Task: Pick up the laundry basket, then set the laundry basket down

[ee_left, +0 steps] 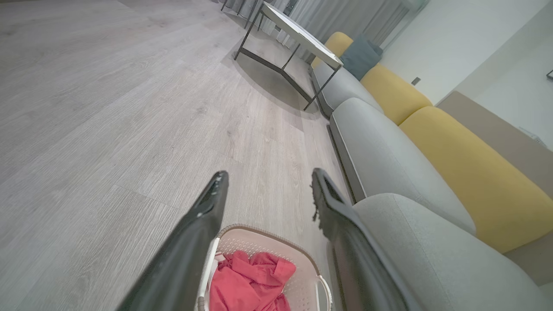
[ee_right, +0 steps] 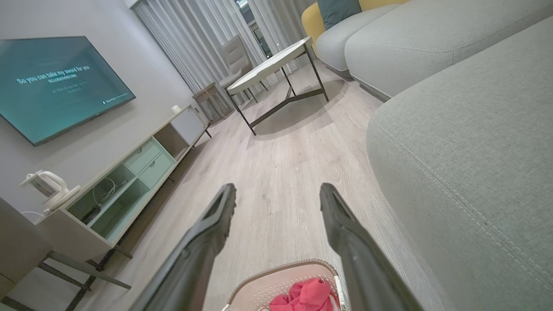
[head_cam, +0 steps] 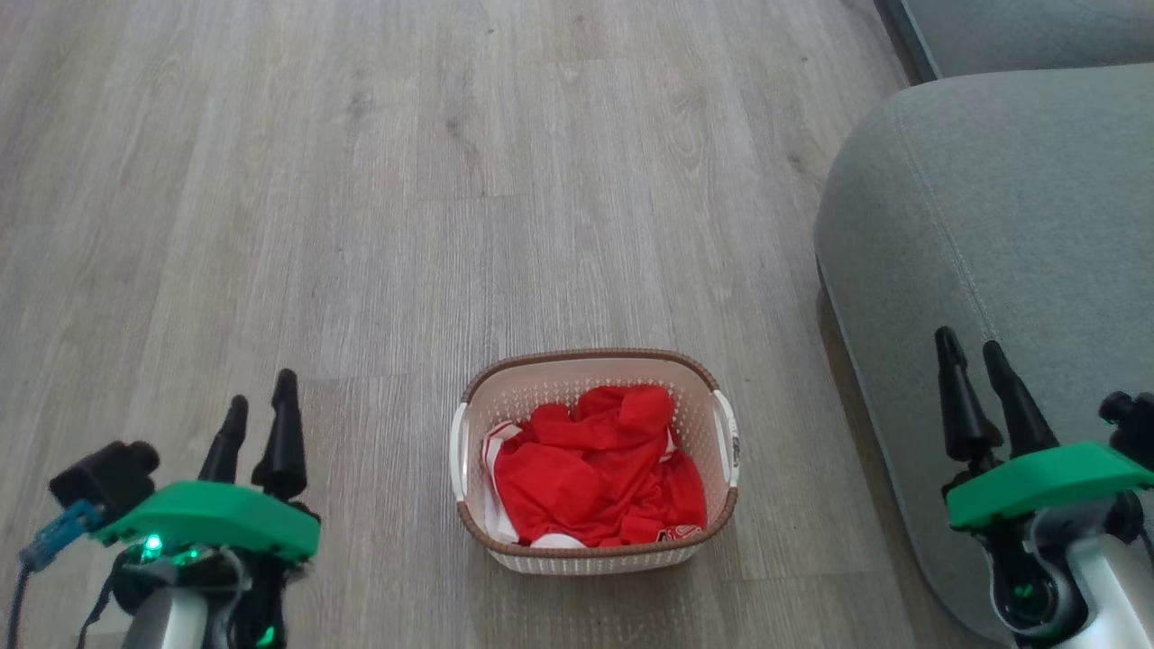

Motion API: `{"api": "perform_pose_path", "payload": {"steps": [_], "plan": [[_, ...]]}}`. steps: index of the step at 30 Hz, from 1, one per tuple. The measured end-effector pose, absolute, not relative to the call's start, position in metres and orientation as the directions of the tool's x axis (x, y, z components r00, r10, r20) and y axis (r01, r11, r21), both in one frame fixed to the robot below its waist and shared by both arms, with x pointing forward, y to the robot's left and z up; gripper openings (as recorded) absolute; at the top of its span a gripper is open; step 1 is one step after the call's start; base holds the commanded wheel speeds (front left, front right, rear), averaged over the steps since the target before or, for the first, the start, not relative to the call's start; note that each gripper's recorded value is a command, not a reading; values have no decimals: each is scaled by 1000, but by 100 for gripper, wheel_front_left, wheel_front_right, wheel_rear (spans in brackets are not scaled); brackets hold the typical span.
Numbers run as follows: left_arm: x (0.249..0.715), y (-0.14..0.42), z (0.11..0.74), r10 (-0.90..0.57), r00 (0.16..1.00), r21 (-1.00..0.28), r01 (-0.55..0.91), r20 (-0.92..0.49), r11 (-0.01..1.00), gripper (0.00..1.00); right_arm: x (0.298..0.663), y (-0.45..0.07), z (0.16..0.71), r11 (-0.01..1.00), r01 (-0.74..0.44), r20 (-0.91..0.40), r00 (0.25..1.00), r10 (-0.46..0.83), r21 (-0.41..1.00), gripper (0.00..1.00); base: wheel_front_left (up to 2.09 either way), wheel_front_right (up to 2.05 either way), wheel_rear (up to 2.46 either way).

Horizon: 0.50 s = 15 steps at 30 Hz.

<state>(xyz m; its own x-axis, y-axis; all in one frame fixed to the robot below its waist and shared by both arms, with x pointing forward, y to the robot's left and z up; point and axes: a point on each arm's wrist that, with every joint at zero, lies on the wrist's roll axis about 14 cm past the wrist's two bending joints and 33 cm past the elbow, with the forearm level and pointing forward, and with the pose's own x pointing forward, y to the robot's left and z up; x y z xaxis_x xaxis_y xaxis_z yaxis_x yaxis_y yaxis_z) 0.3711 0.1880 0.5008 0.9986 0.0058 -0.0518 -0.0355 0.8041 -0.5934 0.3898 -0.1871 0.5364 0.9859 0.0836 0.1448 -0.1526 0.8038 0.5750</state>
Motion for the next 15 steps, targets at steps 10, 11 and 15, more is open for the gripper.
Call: {"api": "perform_pose_path", "payload": {"steps": [10,11,15], "plan": [[370,182,498,-17,998,-475,-11,-56,880,100,390,-184,524,868,-138,101,990,101,477,100,0,0,0],[370,181,497,-23,998,-461,-6,-57,887,100,391,-185,524,875,-136,100,990,101,465,100,0,0,0],[369,178,497,-31,998,-409,5,-56,913,100,390,-185,518,899,-131,77,991,109,418,100,0,0,0]]}}
